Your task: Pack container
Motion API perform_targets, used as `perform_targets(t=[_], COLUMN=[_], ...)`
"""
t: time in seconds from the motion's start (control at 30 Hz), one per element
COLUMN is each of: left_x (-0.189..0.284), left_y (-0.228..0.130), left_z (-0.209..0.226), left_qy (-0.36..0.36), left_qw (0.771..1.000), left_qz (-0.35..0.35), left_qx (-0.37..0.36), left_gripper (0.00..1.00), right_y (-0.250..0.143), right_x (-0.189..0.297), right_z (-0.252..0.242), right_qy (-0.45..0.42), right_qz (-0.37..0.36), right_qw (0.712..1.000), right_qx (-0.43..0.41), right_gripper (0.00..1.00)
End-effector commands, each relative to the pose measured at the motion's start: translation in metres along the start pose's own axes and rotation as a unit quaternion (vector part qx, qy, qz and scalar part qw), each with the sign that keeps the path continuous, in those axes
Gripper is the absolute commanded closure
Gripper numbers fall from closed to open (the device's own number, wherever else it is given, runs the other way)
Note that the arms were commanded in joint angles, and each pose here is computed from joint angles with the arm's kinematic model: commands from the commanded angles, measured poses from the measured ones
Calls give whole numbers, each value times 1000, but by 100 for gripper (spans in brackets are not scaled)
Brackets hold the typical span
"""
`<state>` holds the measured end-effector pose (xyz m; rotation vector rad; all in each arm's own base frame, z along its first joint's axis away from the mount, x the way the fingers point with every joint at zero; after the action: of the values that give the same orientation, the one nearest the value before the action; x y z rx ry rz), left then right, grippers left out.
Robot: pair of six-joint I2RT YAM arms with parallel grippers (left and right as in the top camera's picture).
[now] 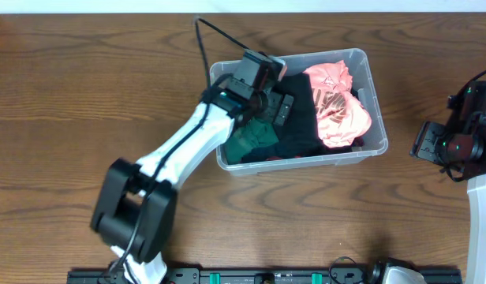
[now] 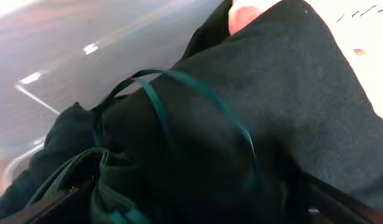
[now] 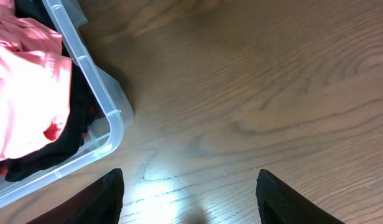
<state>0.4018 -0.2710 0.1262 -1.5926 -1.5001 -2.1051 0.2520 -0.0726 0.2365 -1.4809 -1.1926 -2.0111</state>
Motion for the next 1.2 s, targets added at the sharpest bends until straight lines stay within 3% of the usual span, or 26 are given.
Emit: perform_targets(t=[0.0,0.1,0.2,0.5,0.67,0.9,1.17], left_x=[-34,-39,-28,97,133,78,-20], left_y=[-45,-62,-52,65,102,93,42], left_z=[1,0,-1,-11,-38,-73,-94], left_qy=[-4,-9,-8,17,8,-25,-53], left_qw=[997,993,995,993,979,982,992], left_qz=[81,114,99,-106,-193,-162,-62], left_qx=[6,7,-5,-39,-68,-90,-99], left_gripper=[2,2,2,2,2,2,2], right_y=[3,3,3,3,3,0,-2], right_x=[1,1,1,1,1,1,1], right_z=[-4,-4,-4,-4,-4,-2,-3], right_qy=[-5,-5,-5,-5,-4,3,1], right_qz=[-4,-4,-4,-4,-3,4,8], right_qw=[1000,1000,1000,1000,1000,1000,1000], right_qx=[1,1,1,1,0,1,2], right_gripper=[34,34,34,34,34,34,34])
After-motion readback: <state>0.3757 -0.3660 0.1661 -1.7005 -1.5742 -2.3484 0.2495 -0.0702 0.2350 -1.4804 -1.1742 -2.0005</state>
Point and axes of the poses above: each gripper's point midway between its finger pads, its own x axis back along the fingers, its own z axis along the line the jaws close on, y = z × x, the point moved 2 cm from there along x, back along the fingers, and after that the axes turned 15 degrees about -x, right-handed, at the moved point
